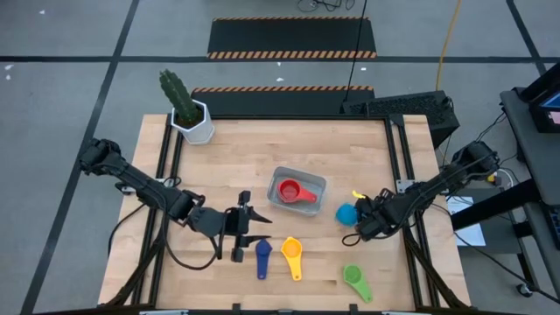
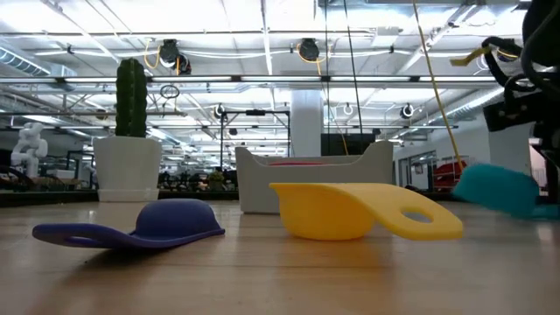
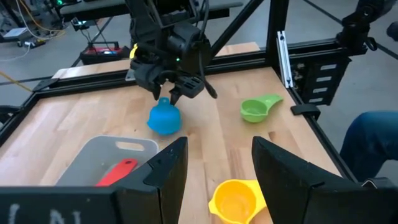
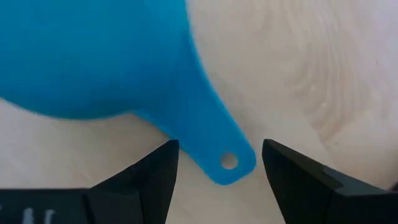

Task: Nest measuring cups in basket
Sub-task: Stack the light blue measuring cup into the red measuring cup

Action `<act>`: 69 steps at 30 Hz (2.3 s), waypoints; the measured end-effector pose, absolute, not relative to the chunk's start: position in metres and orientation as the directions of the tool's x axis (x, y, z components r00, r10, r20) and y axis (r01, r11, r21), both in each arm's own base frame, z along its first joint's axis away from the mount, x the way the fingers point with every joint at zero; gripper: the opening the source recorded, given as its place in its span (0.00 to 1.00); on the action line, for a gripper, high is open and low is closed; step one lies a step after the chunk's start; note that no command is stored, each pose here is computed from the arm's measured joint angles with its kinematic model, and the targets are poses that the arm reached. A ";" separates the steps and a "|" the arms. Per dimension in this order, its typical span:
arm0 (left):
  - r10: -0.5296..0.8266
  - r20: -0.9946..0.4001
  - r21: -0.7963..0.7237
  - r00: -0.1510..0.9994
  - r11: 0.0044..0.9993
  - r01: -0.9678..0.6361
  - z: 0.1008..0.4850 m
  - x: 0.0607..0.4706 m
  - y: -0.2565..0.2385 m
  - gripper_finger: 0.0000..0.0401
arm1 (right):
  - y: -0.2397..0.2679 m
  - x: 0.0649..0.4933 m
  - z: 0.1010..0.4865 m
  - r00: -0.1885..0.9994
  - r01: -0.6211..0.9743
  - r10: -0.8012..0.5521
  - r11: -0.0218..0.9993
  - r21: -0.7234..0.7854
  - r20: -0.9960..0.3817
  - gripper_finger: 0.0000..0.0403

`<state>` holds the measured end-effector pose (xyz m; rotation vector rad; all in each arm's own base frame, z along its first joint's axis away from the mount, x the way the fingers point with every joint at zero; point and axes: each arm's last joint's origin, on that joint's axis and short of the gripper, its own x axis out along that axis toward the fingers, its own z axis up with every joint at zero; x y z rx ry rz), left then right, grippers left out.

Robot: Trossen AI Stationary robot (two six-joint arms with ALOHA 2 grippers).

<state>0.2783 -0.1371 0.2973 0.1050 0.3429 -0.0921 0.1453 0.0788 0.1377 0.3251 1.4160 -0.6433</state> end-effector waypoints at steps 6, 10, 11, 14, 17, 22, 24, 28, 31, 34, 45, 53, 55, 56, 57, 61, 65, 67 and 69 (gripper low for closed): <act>-0.071 -0.338 0.110 0.938 0.987 0.114 0.297 0.279 -0.137 0.45 | 0.083 0.151 0.136 0.071 0.622 -0.142 0.780 -0.067 -0.987 0.56; -0.067 -0.327 0.115 0.943 0.987 0.110 0.299 0.280 -0.135 0.45 | 0.085 0.152 0.136 0.084 0.644 -0.124 0.764 -0.042 -0.989 0.56; -0.065 -0.327 0.115 0.943 0.987 0.108 0.299 0.280 -0.135 0.45 | 0.085 0.152 0.136 0.086 0.645 -0.121 0.763 -0.038 -0.989 0.56; -0.063 -0.327 0.115 0.943 0.988 0.106 0.299 0.280 -0.134 0.45 | 0.085 0.152 0.139 0.103 0.660 -0.110 0.751 -0.015 -0.989 0.56; -0.064 -0.327 0.115 0.943 0.988 0.107 0.299 0.280 -0.134 0.45 | 0.084 0.152 0.143 0.136 0.681 -0.096 0.732 0.023 -0.986 0.56; -0.064 -0.327 0.114 0.943 0.988 0.107 0.299 0.280 -0.134 0.45 | 0.082 0.150 0.148 0.169 0.728 -0.106 0.683 0.051 -0.980 0.56; -0.072 -0.328 0.110 0.942 0.987 0.114 0.299 0.280 -0.134 0.45 | 0.082 0.150 0.149 0.174 0.740 -0.104 0.670 0.060 -0.979 0.56; -0.095 -0.332 0.102 0.939 0.985 0.136 0.298 0.280 -0.135 0.45 | 0.082 0.150 0.150 0.175 0.735 -0.108 0.676 0.057 -0.979 0.56; -0.095 -0.332 0.102 0.939 0.985 0.136 0.298 0.280 -0.135 0.45 | 0.082 0.150 0.150 0.187 0.705 -0.129 0.708 0.041 -0.974 0.56; -0.095 -0.332 0.102 0.939 0.985 0.136 0.298 0.280 -0.135 0.45 | 0.083 0.149 0.150 0.223 0.669 -0.182 0.743 0.014 -0.958 0.56; -0.090 -0.363 0.072 0.928 0.990 0.124 0.295 0.279 -0.135 0.45 | 0.099 0.139 0.152 0.326 0.284 -0.252 0.945 -0.160 -0.911 0.56; -0.085 -0.361 0.062 0.929 0.991 0.115 0.295 0.279 -0.135 0.45 | 0.119 0.124 0.154 0.485 -0.200 -0.299 0.877 -0.437 -0.822 0.56; -0.085 -0.361 0.070 0.929 0.991 0.118 0.295 0.279 -0.135 0.45 | 0.119 0.122 0.155 0.504 -0.240 -0.319 0.841 -0.485 -0.802 0.56; -0.085 -0.361 0.074 0.929 0.990 0.119 0.295 0.279 -0.135 0.45 | 0.119 0.122 0.155 0.509 -0.243 -0.332 0.830 -0.502 -0.794 0.56; -0.084 -0.361 0.080 0.929 0.989 0.121 0.295 0.279 -0.135 0.45 | 0.118 0.121 0.154 0.509 -0.246 -0.340 0.823 -0.512 -0.791 0.56; -0.082 -0.361 0.082 0.929 0.989 0.119 0.295 0.279 -0.135 0.45 | 0.114 0.119 0.141 0.489 -0.268 -0.348 0.813 -0.518 -0.800 0.56; -0.082 -0.361 0.078 0.929 0.990 0.118 0.295 0.279 -0.135 0.45 | 0.114 0.119 0.129 0.451 -0.296 -0.373 0.795 -0.530 -0.811 0.56; -0.082 -0.361 0.080 0.929 0.990 0.118 0.295 0.279 -0.135 0.45 | 0.115 0.119 0.126 0.439 -0.311 -0.383 0.784 -0.537 -0.813 0.56; -0.081 -0.360 0.085 0.929 0.989 0.119 0.295 0.279 -0.134 0.45 | 0.116 0.120 0.122 0.423 -0.328 -0.395 0.772 -0.545 -0.815 0.56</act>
